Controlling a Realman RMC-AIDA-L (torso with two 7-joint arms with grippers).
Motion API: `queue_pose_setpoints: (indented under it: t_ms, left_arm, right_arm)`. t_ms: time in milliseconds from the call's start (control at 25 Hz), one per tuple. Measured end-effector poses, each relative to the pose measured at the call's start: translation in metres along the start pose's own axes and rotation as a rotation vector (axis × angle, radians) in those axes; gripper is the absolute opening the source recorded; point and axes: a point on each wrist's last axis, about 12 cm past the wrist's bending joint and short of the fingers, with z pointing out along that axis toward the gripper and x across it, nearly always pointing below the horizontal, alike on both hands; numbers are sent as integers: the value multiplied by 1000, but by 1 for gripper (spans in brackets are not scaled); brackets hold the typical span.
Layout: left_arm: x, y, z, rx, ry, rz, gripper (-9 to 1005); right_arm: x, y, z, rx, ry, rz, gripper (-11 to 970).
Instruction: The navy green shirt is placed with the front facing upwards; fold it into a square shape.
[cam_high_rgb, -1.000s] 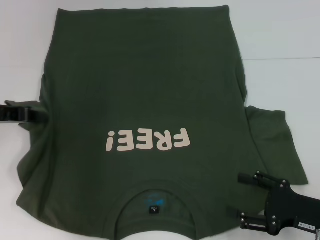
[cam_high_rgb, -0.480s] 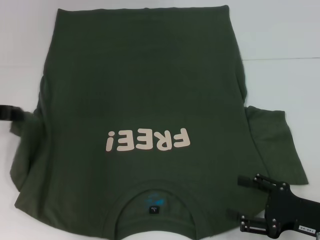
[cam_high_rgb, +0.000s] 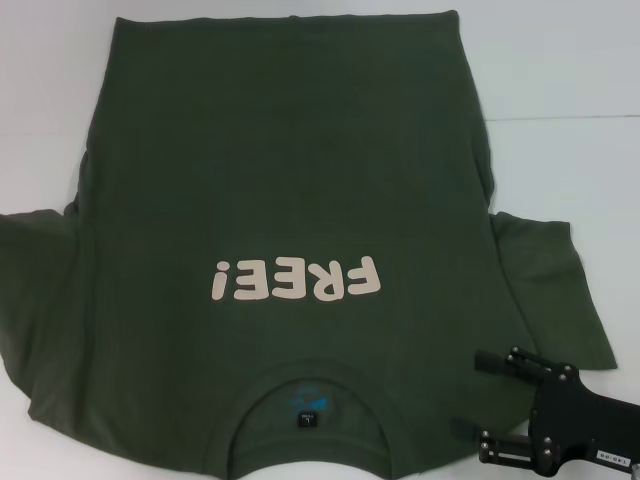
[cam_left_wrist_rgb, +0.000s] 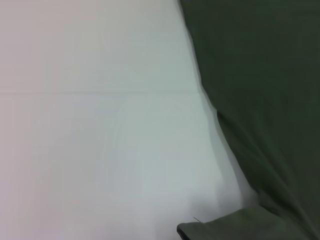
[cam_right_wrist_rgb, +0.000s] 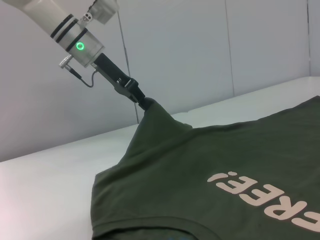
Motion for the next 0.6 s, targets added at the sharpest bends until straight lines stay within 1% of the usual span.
queue_pose_setpoints:
  t_ms: [120, 280, 320, 360, 400, 600]
  left_arm:
    - [-2, 0, -1, -3, -7, 2, 45]
    - [-4, -6, 0, 10, -1, 20, 45]
    - [-5, -9, 0, 16, 3, 28, 45]
    - [-6, -15, 0, 33, 16, 43, 45]
    - [-6, -15, 0, 33, 16, 43, 45]
    - [-10, -34, -4, 78, 26, 77, 45]
  right_arm:
    - [0, 0, 0, -1, 0, 1, 898]
    - [-1, 0, 0, -2, -1, 2, 899]
    - [-1, 0, 1, -2, -1, 2, 899]
    - [-1, 0, 1, -2, -1, 2, 899]
    - [-1, 0, 1, -2, -1, 2, 899]
    - [-1, -1, 1, -5, -2, 0, 899]
